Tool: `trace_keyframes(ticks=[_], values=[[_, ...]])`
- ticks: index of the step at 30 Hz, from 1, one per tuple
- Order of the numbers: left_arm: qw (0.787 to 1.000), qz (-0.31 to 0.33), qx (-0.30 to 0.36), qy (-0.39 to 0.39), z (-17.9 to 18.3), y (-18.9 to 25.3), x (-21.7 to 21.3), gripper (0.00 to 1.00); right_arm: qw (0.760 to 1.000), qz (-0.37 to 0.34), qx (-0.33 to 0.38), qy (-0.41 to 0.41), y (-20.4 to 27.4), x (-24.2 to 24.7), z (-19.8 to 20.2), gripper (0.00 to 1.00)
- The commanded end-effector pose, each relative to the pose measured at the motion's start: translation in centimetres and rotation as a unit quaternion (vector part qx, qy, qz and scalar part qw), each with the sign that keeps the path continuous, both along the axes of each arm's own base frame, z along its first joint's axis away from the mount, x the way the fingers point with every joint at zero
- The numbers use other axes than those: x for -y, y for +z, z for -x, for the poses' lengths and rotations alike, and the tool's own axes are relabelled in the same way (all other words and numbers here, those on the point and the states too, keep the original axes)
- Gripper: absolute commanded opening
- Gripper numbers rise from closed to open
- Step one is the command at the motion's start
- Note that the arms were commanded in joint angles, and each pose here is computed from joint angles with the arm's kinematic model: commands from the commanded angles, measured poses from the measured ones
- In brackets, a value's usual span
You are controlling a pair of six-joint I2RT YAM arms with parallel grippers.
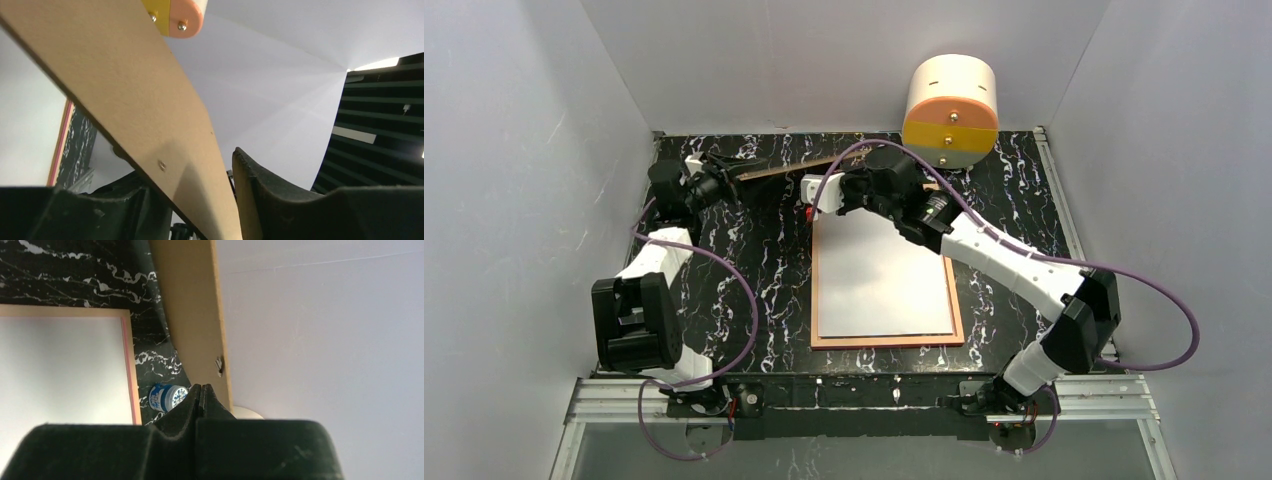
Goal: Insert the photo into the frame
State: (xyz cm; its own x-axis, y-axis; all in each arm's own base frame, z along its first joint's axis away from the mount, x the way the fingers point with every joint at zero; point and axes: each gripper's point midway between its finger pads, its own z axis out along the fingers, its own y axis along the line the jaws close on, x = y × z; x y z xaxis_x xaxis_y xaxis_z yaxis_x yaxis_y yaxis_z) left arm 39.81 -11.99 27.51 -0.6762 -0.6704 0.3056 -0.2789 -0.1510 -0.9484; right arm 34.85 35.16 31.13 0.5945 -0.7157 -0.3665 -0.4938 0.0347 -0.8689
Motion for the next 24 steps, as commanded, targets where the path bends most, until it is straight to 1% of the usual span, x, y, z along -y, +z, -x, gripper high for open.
trace_keyframes(ticks=[1, 3, 7, 10, 11, 13, 15, 16, 19, 20, 21, 22, 23, 24], values=[[0.995, -0.019, 0.096, -0.017, 0.2, 5.2, 0.3, 0.48, 0.997, -0.076, 0.014, 0.028, 6.4, 0.0, 2.0, 0.01], [0.994, -0.024, 0.107, -0.019, 0.0, 5.6, 0.3, 0.57, 0.996, -0.086, 0.005, 0.034, 6.8, -0.1, 2.3, 0.01], [0.987, -0.052, 0.152, -0.023, -0.5, 6.7, 0.0, 0.67, 0.995, -0.093, -0.011, 0.025, 7.2, 0.5, 2.2, 0.01], [0.98, -0.078, 0.179, -0.021, -1.0, 7.1, -0.7, 0.71, 0.995, -0.096, -0.025, 0.019, 7.0, 0.8, 1.8, 0.01], [0.979, -0.087, 0.185, -0.019, -1.2, 7.0, -0.9, 0.69, 0.995, -0.097, -0.031, 0.014, 6.7, 0.9, 1.6, 0.01], [0.977, -0.095, 0.189, -0.024, -1.4, 6.6, -1.0, 0.6, 0.992, -0.11, -0.052, 0.026, 6.4, 0.5, 1.8, 0.01], [0.978, -0.098, 0.183, -0.024, -1.3, 5.9, -1.0, 0.4, 0.988, -0.131, -0.07, 0.033, 6.6, 0.2, 2.2, 0.01], [0.981, -0.098, 0.167, -0.026, -1.2, 5.1, -0.9, 0.32, 0.986, -0.141, -0.079, 0.038, 6.7, 0.0, 2.4, 0.01], [0.984, -0.101, 0.142, -0.031, -0.9, 3.2, -0.9, 0.15, 0.98, -0.161, -0.102, 0.055, 6.1, -0.7, 3.2, 0.01], [0.985, -0.102, 0.136, -0.032, -0.8, 2.7, -0.9, 0.1, 0.979, -0.163, -0.108, 0.055, 5.7, -0.9, 3.2, 0.08], [0.986, -0.103, 0.131, -0.033, -0.8, 2.3, -0.9, 0.05, 0.977, -0.171, -0.118, 0.054, 5.4, -1.1, 3.2, 0.18], [0.986, -0.105, 0.124, -0.033, -0.8, 1.9, -0.9, 0.01, 0.975, -0.174, -0.125, 0.053, 4.7, -1.4, 3.1, 0.25], [0.986, -0.109, 0.119, -0.035, -0.7, 1.6, -0.9, 0.0, 0.974, -0.18, -0.129, 0.056, 4.4, -1.7, 3.1, 0.3], [0.986, -0.114, 0.115, -0.036, -0.7, 1.4, -0.9, 0.0, 0.972, -0.187, -0.132, 0.057, 4.2, -1.9, 3.0, 0.37]])
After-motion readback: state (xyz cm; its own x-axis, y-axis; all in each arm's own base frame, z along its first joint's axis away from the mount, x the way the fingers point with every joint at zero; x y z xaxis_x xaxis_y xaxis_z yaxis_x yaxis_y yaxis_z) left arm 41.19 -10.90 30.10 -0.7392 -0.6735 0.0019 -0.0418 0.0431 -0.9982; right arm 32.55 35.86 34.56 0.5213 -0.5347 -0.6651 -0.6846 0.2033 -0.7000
